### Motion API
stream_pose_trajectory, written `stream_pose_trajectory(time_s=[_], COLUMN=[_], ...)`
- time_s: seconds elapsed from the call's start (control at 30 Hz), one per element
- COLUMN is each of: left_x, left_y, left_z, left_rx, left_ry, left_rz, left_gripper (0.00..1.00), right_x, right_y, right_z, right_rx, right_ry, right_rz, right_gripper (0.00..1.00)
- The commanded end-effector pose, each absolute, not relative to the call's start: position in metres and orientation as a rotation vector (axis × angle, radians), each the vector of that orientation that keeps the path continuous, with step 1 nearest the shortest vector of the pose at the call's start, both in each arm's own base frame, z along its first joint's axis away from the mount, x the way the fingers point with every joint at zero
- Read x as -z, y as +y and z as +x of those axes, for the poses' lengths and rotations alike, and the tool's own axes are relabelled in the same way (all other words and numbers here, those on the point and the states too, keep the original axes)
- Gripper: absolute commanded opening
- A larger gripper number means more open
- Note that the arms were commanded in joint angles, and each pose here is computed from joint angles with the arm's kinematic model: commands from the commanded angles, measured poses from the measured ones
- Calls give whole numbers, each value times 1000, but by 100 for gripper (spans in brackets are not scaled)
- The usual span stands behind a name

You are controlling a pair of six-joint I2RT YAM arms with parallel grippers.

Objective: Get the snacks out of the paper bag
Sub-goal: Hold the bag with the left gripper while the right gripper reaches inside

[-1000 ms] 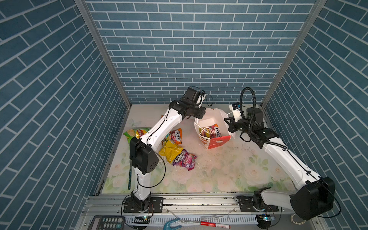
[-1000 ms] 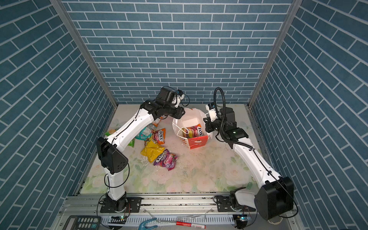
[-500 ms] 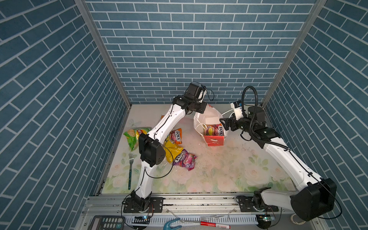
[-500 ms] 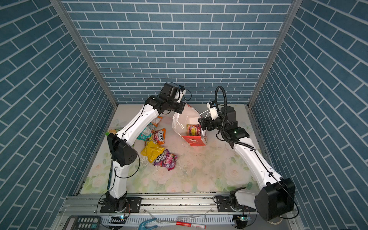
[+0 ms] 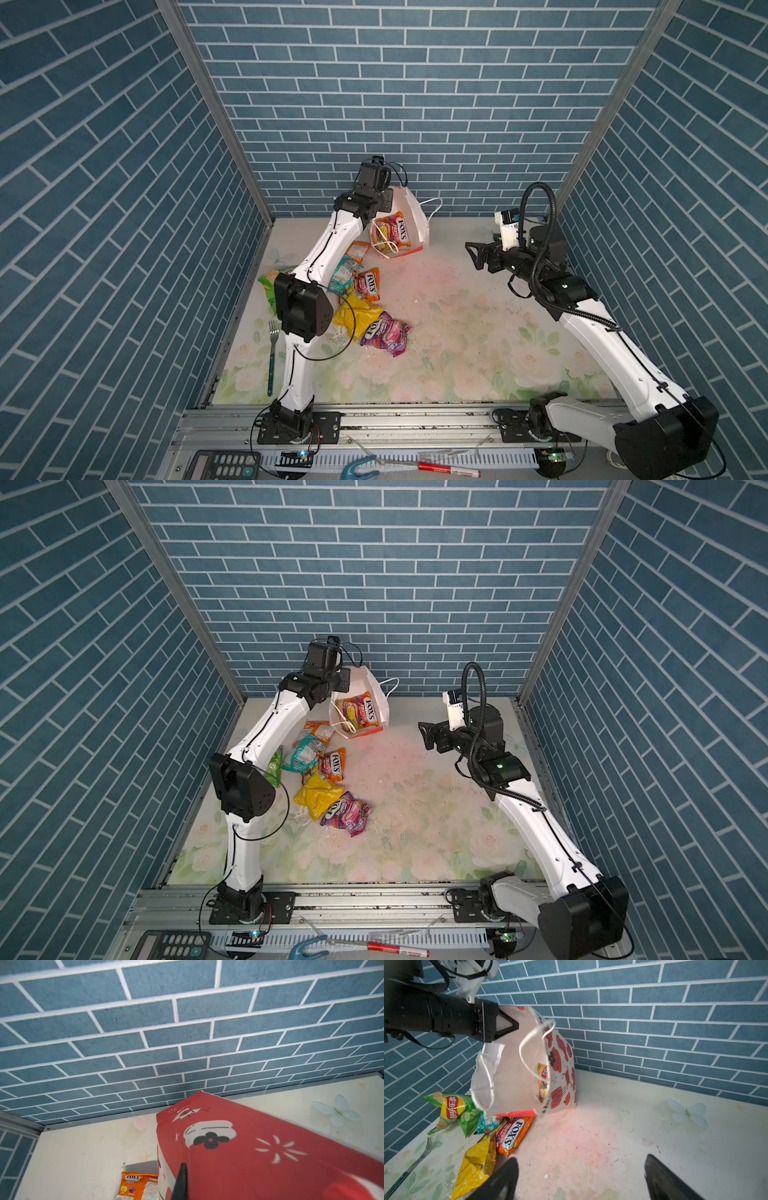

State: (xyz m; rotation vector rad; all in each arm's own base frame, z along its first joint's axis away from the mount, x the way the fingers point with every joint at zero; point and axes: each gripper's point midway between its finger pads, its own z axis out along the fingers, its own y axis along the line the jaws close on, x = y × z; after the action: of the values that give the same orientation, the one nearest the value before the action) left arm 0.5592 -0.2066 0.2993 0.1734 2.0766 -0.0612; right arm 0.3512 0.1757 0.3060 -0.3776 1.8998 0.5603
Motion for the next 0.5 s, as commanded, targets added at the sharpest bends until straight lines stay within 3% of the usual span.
stream_pose_trajectory(time_s=[0.0,0.27,0.47], left_x=[-293,-242,-237], left_y=[-240,-289,-302], left_z=[540,466,441], left_rx=[81,109,230], left_ry=[1997,2060,2106], left_rz=[219,251,220], left_gripper=[0,0,0], right_x=[-292,-245,-238], right_y=[185,229,258], right_z=[351,316,285], right_rx=[-707,-723,-819], right_ry=[1897,1857,1742], right_rz=[-263,-238,-274], right_gripper=[90,81,76])
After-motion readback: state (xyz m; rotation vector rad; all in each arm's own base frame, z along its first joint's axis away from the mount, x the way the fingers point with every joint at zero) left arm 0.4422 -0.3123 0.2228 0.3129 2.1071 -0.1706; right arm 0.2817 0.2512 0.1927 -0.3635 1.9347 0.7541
